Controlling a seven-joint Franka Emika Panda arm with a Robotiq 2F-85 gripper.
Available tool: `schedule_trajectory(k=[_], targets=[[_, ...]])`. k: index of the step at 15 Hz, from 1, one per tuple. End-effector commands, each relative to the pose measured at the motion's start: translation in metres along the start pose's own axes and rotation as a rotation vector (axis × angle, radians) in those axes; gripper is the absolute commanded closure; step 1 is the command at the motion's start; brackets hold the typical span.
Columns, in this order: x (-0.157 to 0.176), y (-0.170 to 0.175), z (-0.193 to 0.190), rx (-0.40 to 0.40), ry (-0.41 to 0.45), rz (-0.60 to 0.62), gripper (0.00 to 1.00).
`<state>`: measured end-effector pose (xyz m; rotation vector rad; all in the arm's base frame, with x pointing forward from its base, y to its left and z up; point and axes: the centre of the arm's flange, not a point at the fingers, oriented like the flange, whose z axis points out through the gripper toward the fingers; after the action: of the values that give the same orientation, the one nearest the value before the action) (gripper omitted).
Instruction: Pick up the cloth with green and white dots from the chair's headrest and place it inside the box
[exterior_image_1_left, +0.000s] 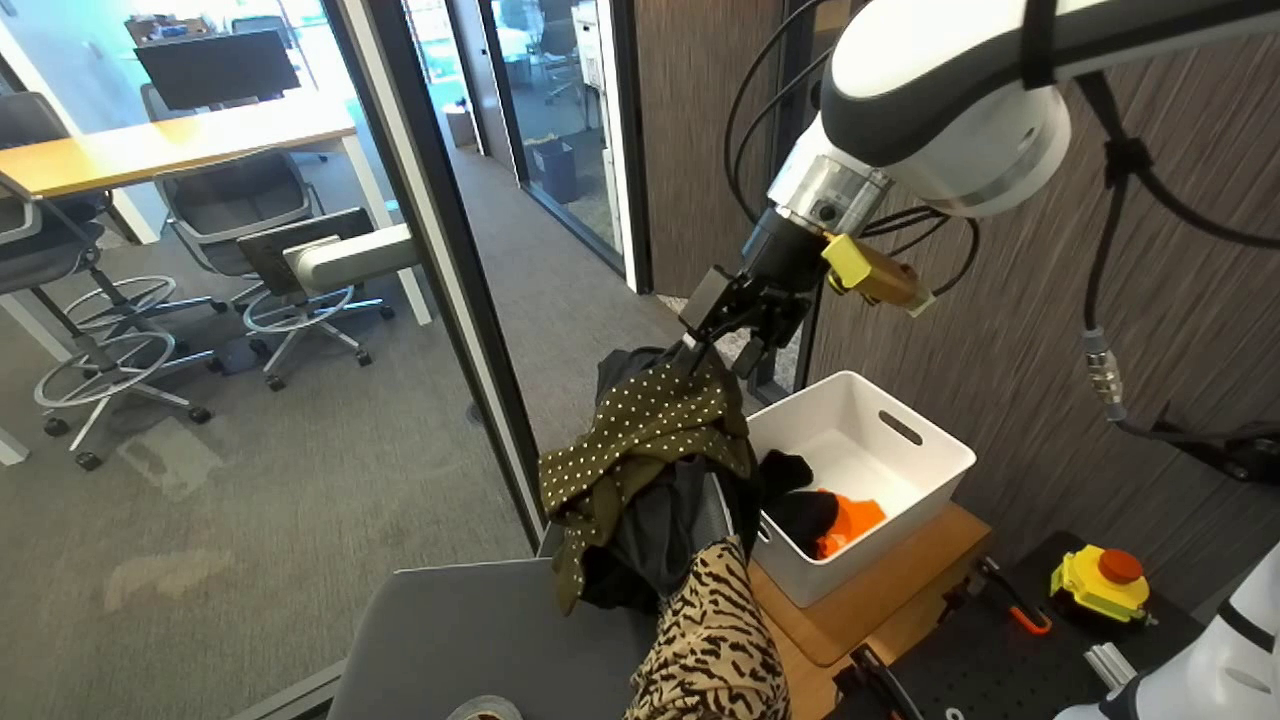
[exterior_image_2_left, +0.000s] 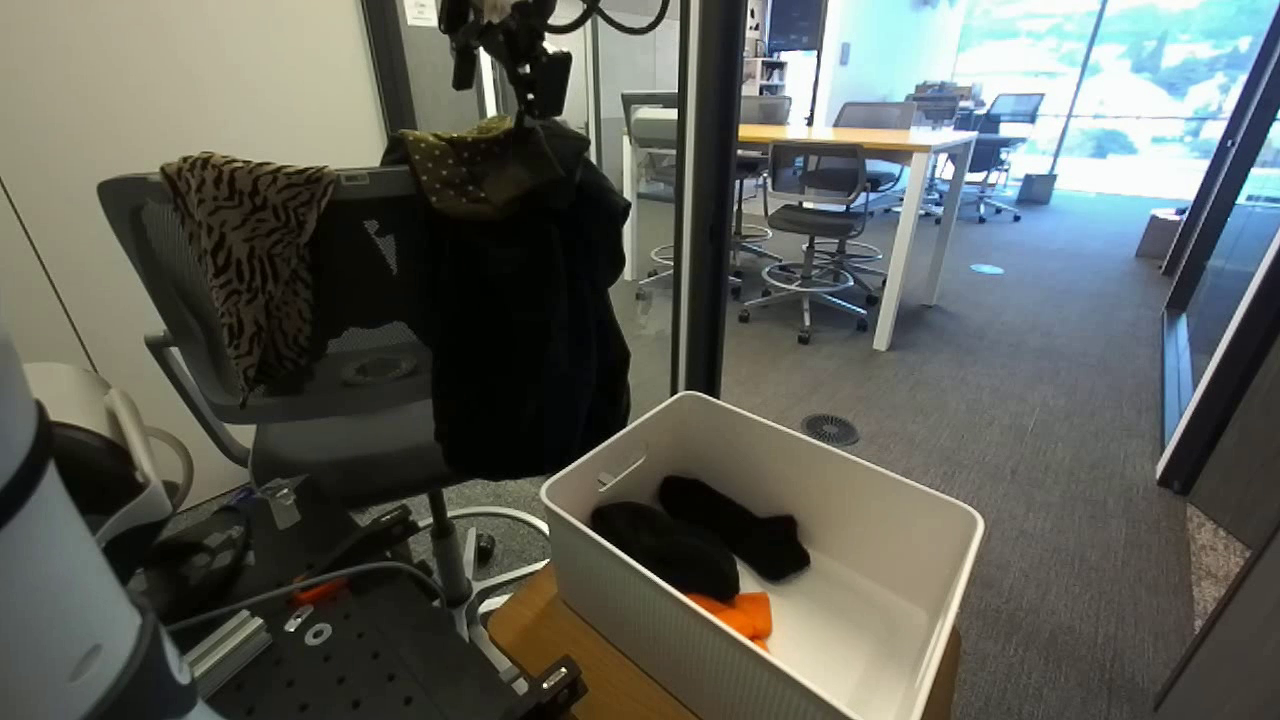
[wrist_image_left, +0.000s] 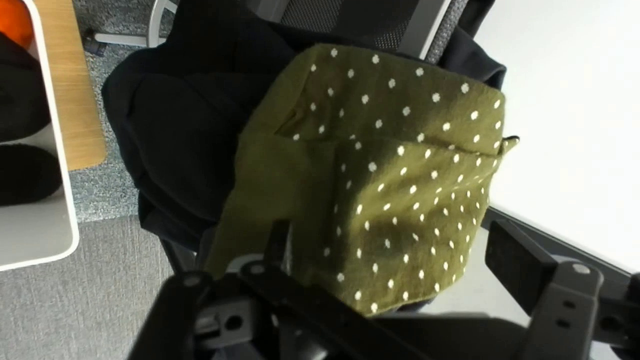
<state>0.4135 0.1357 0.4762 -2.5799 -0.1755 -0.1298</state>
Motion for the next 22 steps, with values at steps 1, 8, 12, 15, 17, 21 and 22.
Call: schedule_trajectory(k=[1,8,12,15,17,21,22], targets=[[0.021,-0.009,0.017,0.003,-0.064,0.016,0.0],[0.027,-0.005,0.033,-0.017,-0.093,0.043,0.0],[0.028,-0.004,0.031,-0.018,-0.092,0.055,0.0],[0.028,-0.003,0.03,-0.017,-0.095,0.058,0.0],[0.029,-0.003,0.029,-0.014,-0.098,0.057,0.0],[0.029,-0.003,0.029,-0.013,-0.101,0.057,0.0],[0.029,-0.003,0.029,-0.013,-0.102,0.058,0.0]])
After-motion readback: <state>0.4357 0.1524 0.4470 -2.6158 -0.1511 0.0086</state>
